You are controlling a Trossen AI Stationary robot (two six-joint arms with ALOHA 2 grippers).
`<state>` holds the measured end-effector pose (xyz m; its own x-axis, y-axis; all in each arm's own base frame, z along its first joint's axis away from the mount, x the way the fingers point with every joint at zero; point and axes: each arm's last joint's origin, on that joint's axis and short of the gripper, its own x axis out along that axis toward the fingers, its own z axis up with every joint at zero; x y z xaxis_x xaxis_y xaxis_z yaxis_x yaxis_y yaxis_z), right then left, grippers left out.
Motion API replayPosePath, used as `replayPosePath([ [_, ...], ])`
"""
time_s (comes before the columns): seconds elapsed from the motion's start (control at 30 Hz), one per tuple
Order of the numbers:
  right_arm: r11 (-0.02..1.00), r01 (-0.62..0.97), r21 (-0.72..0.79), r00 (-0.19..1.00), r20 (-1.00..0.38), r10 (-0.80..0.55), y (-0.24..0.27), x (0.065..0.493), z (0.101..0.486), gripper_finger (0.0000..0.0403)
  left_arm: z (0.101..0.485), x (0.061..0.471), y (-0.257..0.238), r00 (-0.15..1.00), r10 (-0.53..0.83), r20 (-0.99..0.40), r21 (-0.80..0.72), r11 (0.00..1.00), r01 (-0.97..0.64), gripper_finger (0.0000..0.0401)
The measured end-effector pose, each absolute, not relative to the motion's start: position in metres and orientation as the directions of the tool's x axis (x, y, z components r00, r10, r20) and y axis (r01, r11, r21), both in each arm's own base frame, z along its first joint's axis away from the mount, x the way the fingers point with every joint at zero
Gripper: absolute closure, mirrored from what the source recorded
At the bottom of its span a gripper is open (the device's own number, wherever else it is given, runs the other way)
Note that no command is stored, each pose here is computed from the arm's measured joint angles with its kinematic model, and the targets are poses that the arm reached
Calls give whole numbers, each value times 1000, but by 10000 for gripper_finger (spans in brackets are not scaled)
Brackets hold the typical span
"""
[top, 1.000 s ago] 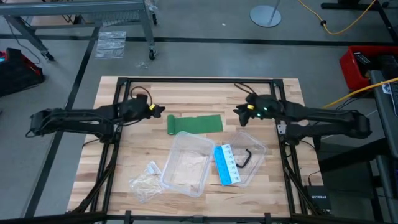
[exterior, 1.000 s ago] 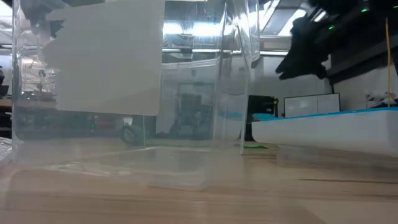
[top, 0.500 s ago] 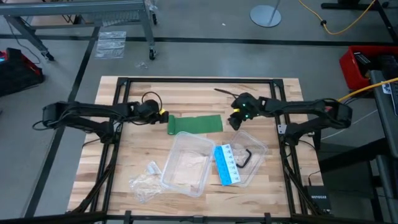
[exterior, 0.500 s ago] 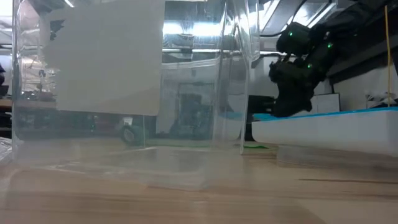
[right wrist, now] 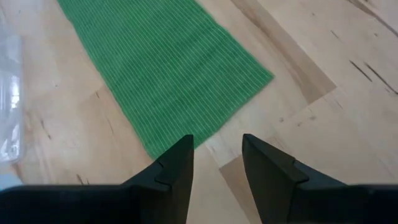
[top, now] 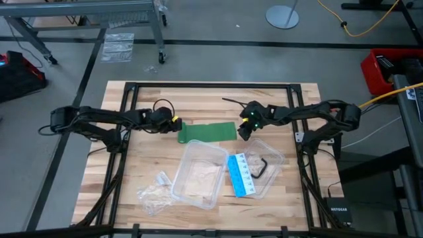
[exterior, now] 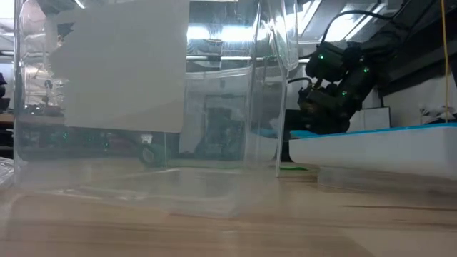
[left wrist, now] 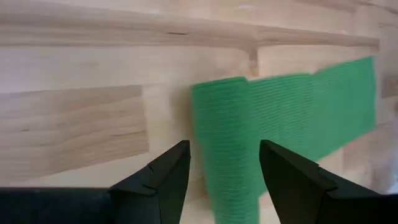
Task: Roll bandage
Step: Roll the green bandage
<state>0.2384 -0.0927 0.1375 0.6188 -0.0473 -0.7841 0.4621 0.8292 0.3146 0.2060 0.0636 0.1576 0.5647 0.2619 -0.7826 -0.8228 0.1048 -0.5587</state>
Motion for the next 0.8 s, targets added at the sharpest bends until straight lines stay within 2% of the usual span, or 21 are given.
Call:
replayPosePath([
  [0.57, 860, 409, 306, 630, -776, -24, -92, 239, 137, 261, 158, 206, 64, 564, 262, -783, -548, 140, -825, 215],
  [0.8, 868, 397, 299, 631, -775, -22, -92, 239, 137, 261, 157, 205, 64, 558, 262, -787, -545, 127, -829, 215],
])
